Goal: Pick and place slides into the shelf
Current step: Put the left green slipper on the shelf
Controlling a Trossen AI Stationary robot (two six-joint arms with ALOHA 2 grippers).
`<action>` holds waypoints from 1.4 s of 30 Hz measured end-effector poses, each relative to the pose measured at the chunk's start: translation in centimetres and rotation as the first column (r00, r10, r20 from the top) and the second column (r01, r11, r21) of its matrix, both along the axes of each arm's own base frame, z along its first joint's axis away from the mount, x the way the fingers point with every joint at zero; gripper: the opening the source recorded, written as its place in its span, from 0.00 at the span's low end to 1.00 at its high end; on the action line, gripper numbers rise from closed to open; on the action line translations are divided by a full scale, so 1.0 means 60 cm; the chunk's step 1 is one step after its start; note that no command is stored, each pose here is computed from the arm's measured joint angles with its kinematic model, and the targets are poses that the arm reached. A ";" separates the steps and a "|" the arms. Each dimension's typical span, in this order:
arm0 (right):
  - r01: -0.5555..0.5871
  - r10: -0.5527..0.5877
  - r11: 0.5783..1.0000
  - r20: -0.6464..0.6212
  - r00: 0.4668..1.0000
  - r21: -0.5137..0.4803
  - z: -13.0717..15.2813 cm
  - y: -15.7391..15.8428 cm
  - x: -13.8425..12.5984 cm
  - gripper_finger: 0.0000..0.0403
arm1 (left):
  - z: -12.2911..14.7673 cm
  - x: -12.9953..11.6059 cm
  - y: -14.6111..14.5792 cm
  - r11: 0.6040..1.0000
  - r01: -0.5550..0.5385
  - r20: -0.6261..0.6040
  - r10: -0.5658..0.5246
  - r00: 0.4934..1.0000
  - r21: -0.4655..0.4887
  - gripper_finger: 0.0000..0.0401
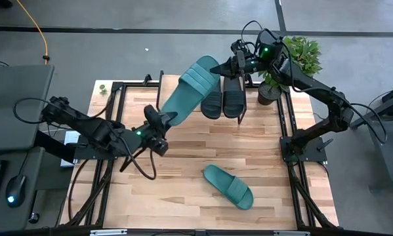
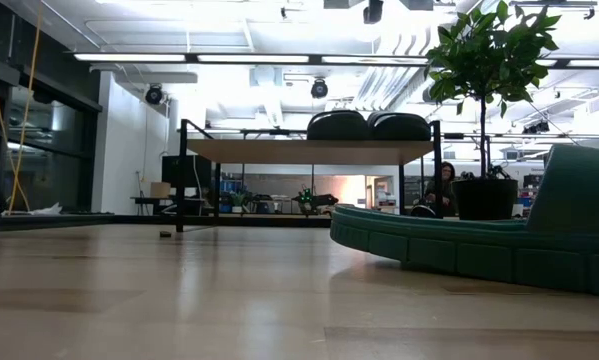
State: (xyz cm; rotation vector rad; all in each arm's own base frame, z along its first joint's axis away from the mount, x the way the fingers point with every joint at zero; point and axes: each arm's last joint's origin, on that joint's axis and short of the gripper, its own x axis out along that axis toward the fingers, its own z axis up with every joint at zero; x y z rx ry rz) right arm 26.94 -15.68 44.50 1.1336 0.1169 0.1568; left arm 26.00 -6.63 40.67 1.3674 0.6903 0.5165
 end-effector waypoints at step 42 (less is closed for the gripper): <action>0.370 -0.258 0.887 0.370 0.893 -0.275 0.119 -0.015 -0.045 0.44 | -0.011 0.026 0.009 0.970 -0.245 0.098 0.243 0.965 0.007 0.13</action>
